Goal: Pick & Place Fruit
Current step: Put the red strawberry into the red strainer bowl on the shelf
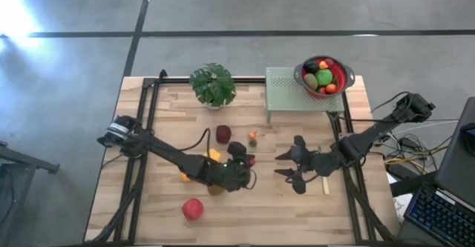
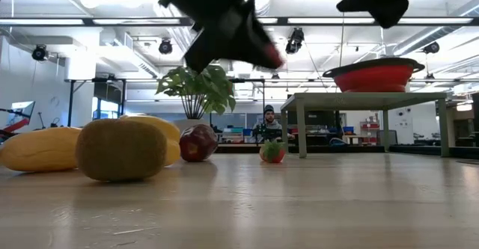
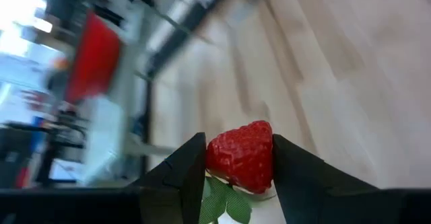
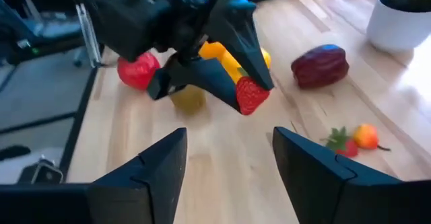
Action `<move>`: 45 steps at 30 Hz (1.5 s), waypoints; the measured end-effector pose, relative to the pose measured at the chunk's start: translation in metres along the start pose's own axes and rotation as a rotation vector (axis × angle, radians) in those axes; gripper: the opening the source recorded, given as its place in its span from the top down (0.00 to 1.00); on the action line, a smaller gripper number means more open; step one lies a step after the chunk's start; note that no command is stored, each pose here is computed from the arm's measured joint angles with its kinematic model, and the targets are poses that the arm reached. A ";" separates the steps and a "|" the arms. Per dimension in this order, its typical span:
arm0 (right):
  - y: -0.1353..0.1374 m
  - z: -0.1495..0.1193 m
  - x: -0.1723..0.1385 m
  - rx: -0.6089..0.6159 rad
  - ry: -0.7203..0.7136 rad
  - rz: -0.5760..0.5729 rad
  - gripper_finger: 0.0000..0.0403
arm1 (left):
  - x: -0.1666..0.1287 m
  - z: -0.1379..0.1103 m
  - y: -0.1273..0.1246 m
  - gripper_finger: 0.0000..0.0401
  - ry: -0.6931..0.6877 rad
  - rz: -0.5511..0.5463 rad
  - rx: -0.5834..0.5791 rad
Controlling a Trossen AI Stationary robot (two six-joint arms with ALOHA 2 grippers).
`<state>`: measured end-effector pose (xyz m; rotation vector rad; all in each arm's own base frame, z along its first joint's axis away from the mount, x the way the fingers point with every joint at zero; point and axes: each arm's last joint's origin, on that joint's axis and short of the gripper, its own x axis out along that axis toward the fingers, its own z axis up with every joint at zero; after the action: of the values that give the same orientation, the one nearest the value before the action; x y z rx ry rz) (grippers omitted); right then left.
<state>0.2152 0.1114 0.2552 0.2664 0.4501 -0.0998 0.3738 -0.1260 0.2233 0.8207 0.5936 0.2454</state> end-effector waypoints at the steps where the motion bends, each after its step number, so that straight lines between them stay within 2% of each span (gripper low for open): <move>1: 0.000 -0.001 0.001 0.003 -0.020 0.005 0.46 | -0.001 0.004 0.001 0.63 -0.028 0.026 -0.008; 8: -0.001 -0.004 0.003 -0.001 -0.063 0.015 0.43 | -0.008 0.028 0.017 0.62 -0.216 0.164 -0.021; 13: -0.001 0.002 0.002 -0.013 -0.121 -0.036 0.40 | -0.011 0.037 0.023 0.62 -0.365 0.159 0.015; 17: 0.002 0.007 0.001 -0.011 -0.174 -0.013 0.38 | -0.010 0.039 0.027 0.62 -0.380 0.192 0.084; 23: 0.005 0.014 0.000 -0.011 -0.235 0.007 0.38 | -0.006 0.038 0.033 0.62 -0.400 0.211 0.124; 33: -0.002 0.022 0.006 0.004 -0.275 -0.016 0.46 | -0.005 0.045 0.049 0.62 -0.411 0.280 0.171; 38: -0.001 0.026 0.006 -0.029 -0.314 -0.013 0.50 | -0.003 0.046 0.054 0.62 -0.408 0.296 0.176; 45: -0.001 0.026 0.006 -0.037 -0.313 -0.012 0.62 | -0.003 0.045 0.055 0.62 -0.404 0.298 0.194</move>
<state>0.2313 0.1029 0.2749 0.2074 0.1421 -0.1422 0.3993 -0.1184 0.2896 1.1128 0.1133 0.2865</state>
